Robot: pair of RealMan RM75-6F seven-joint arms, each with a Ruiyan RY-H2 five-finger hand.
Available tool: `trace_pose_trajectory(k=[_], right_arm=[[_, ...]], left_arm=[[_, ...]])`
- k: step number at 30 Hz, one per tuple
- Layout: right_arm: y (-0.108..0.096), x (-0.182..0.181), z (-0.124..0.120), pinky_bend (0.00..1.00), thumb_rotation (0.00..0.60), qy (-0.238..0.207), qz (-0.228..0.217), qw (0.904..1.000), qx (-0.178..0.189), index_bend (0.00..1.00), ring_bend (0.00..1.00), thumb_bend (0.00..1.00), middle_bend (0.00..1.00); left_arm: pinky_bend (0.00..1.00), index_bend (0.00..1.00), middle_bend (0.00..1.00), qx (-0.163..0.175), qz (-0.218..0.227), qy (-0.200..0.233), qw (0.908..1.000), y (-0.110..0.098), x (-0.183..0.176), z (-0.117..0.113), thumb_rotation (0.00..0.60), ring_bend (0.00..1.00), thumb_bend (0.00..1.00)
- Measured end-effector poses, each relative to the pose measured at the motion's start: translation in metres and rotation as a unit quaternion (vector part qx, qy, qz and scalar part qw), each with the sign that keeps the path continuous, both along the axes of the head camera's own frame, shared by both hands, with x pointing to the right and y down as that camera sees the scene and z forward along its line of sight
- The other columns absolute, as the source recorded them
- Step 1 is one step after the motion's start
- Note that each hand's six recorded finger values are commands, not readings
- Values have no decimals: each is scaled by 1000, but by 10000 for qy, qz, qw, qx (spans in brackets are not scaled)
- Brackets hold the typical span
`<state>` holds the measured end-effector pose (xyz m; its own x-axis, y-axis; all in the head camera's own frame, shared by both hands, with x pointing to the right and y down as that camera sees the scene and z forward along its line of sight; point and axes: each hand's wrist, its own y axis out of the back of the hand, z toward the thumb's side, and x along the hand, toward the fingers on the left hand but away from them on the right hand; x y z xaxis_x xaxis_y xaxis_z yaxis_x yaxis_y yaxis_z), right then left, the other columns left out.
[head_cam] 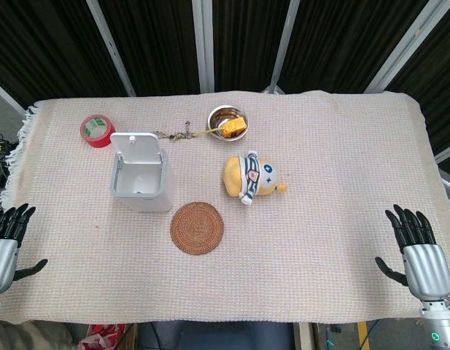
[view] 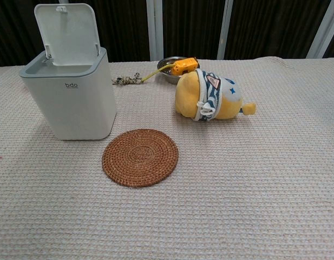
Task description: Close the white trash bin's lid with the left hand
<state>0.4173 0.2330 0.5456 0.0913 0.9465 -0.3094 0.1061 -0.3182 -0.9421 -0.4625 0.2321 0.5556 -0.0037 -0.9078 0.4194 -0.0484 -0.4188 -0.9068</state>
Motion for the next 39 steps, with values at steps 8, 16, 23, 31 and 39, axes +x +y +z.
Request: trace_pose_trajectory(k=[8, 16, 23, 31, 39], right_arm=[[0, -1, 0, 0, 600, -7, -17, 10000, 9, 0, 0, 238, 0], [0, -3, 1, 0, 600, -4, -35, 10000, 2, 0, 0, 237, 0], [-2, -2, 0, 0, 600, -71, 15, 10000, 33, 0, 0, 237, 0], [-4, -2, 1, 0, 600, -121, 99, 9999, 17, 0, 0, 238, 0], [-3, -3, 1, 0, 600, -160, 111, 9998, -1, 0, 0, 238, 0]], left_arm=[[0, 0, 0, 15, 6, -17, 10000, 1, -1, -2, 600, 0, 87], [17, 0, 0, 26, -17, -6, 10000, 0, -3, -2, 600, 0, 101], [651, 0, 544, 257, -33, -6, 9997, -16, -1, -10, 600, 555, 320], [871, 0, 950, 518, -70, 245, 9983, -87, 23, -33, 600, 898, 543], [954, 32, 1000, 331, 37, 491, 9982, -144, 55, -44, 600, 982, 641]])
